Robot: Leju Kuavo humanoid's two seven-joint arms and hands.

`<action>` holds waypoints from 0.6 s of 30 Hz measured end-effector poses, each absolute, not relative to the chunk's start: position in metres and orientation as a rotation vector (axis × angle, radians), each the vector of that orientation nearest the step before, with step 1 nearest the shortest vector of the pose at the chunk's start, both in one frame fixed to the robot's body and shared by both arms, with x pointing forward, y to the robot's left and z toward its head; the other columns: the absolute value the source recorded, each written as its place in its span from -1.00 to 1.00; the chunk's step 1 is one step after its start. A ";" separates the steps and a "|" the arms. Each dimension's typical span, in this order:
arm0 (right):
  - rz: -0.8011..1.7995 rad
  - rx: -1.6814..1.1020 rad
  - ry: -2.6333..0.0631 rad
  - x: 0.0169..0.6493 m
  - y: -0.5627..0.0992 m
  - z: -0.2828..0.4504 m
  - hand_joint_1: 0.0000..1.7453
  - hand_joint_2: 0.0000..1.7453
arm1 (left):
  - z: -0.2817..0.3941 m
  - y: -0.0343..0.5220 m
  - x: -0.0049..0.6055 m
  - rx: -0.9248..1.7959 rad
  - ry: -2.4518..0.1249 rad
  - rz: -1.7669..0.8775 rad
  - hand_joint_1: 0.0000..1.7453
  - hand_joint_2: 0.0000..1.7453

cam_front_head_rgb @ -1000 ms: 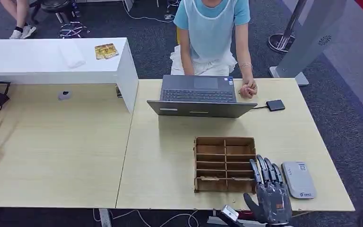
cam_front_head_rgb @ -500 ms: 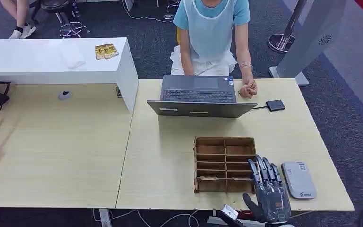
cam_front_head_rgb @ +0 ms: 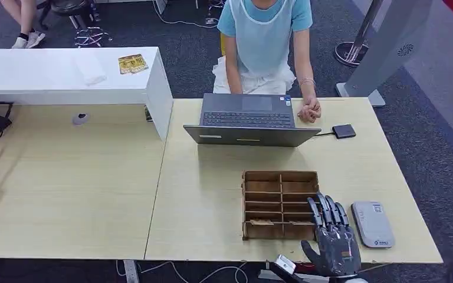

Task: Pass the card to the sensor for recognition and then transmit it.

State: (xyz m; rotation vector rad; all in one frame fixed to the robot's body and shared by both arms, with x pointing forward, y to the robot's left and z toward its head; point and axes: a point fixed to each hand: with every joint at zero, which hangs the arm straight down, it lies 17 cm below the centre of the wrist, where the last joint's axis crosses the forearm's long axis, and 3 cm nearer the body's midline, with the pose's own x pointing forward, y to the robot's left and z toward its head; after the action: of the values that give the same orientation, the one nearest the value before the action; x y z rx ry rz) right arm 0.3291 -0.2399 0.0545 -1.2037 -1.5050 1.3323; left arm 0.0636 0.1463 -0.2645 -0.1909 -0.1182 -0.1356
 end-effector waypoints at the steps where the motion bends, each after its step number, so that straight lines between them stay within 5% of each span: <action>1: 1.333 -1.203 -1.504 0.329 -0.240 0.054 -0.90 1.00 | -0.264 0.146 0.064 -0.191 -0.118 -0.134 -1.00 -1.00; 18: 1.338 -1.204 -1.500 0.332 -0.240 0.055 -0.82 1.00 | -0.265 0.146 0.064 -0.191 -0.118 -0.132 -1.00 -1.00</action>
State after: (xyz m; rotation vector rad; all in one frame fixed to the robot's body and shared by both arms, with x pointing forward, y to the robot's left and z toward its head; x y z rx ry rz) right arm 0.3316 -0.2398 0.0547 -1.2045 -1.4999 1.3379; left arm 0.0636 0.1464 -0.2645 -0.1910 -0.1184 -0.1317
